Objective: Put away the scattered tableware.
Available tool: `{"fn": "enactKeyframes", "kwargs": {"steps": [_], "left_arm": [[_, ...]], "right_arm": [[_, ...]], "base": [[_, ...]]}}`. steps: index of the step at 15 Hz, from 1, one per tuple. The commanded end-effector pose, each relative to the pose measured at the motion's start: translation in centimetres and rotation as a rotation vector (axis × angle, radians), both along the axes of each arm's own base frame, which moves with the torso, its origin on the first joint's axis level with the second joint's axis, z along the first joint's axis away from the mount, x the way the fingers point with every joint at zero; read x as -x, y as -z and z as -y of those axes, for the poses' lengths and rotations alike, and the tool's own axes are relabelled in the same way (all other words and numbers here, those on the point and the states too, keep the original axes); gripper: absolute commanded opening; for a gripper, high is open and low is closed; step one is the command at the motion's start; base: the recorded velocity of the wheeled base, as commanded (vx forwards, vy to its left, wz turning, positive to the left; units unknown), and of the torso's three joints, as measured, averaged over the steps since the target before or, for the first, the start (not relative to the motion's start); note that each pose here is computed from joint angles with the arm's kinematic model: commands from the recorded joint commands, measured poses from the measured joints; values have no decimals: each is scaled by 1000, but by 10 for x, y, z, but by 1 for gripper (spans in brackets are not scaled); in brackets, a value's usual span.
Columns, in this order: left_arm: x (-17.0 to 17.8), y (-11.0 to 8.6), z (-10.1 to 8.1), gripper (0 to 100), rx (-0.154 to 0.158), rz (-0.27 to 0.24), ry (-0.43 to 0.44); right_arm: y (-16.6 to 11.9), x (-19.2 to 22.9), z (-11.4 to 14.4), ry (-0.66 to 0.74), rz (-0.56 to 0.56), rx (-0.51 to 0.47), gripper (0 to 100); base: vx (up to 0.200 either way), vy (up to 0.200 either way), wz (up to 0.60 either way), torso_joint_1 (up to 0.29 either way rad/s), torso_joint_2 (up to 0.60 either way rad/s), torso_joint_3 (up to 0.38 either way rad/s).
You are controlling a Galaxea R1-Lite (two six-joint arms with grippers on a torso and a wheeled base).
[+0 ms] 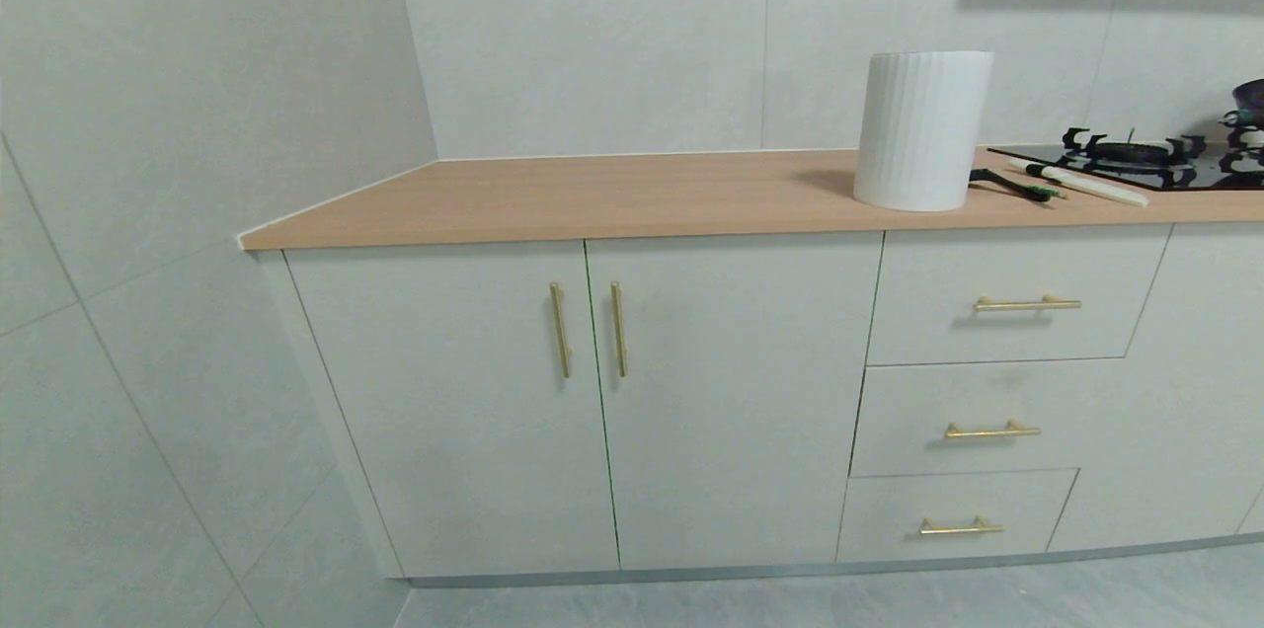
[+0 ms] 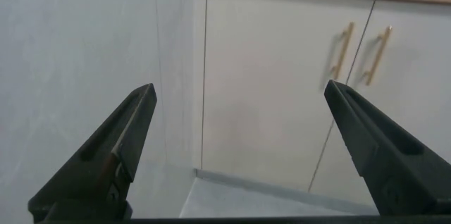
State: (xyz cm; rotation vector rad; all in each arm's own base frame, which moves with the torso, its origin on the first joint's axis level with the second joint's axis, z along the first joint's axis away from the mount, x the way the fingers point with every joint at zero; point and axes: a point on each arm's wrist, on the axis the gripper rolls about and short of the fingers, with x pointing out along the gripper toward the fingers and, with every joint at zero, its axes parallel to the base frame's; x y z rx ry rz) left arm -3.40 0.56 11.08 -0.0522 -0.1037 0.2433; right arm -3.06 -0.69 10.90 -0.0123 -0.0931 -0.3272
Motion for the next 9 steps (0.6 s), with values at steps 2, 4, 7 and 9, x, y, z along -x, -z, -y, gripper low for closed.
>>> {"fn": "enactKeyframes", "kwargs": {"steps": [2, 4, 7, 9], "left_arm": [[-11, 29, 1, 100, -9, -38, 44], [-11, 32, 3, 100, -8, -64, 139], [-11, 33, 6, 100, -53, -82, 231], [-11, 36, 6, 100, -58, -106, 243]], "right_arm": [[27, -7, -1, -36, -37, 2, 100], [28, -7, -4, -164, -43, 6, 100], [32, -8, -8, -341, -91, 12, 100], [33, -9, -8, -360, -108, 7, 100]], "base": [[0, 0, 0, 0, 0, 0], [0, 0, 0, 0, 0, 0], [0, 0, 0, 0, 0, 0], [0, 0, 0, 0, 0, 0]]}}
